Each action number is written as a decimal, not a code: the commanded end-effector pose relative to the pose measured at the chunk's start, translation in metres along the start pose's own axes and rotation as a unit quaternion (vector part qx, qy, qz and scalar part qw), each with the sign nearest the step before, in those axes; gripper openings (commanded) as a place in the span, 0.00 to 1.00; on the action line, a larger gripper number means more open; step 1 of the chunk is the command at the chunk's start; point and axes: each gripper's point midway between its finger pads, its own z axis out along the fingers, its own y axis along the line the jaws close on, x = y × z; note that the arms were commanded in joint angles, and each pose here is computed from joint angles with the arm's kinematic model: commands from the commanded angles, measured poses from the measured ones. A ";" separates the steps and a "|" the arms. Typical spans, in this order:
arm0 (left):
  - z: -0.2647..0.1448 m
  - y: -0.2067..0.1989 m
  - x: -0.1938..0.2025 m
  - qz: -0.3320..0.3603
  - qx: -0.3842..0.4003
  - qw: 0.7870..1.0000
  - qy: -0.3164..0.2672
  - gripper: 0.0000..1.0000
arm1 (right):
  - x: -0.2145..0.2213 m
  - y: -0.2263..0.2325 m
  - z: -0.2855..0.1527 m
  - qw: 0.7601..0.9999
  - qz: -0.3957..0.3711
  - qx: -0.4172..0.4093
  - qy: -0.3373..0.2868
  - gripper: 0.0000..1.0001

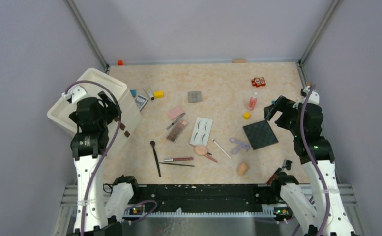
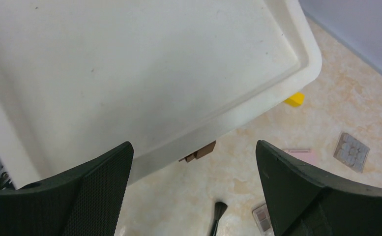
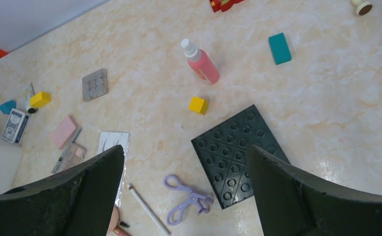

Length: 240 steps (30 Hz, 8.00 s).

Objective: Organize the makeup
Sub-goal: Move the storage box to the corner of the board, then move the makeup to the center of the board.

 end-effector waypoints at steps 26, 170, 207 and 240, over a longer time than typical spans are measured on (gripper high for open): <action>-0.048 0.086 -0.025 0.027 -0.213 0.975 -0.054 0.99 | 0.005 0.062 0.015 0.990 -0.003 -0.143 0.018 0.88; -0.018 0.048 -0.073 -0.095 -0.058 0.990 -0.090 0.85 | 0.028 0.393 0.165 0.930 -0.213 -0.292 -0.073 0.76; 0.155 -0.305 0.042 0.141 0.054 0.989 -0.012 0.96 | 0.032 0.156 0.043 0.982 -0.152 -0.110 -0.032 0.76; 0.306 -0.198 0.171 0.137 -0.073 0.978 0.139 0.73 | 0.087 0.150 0.057 0.974 -0.178 -0.133 0.041 0.72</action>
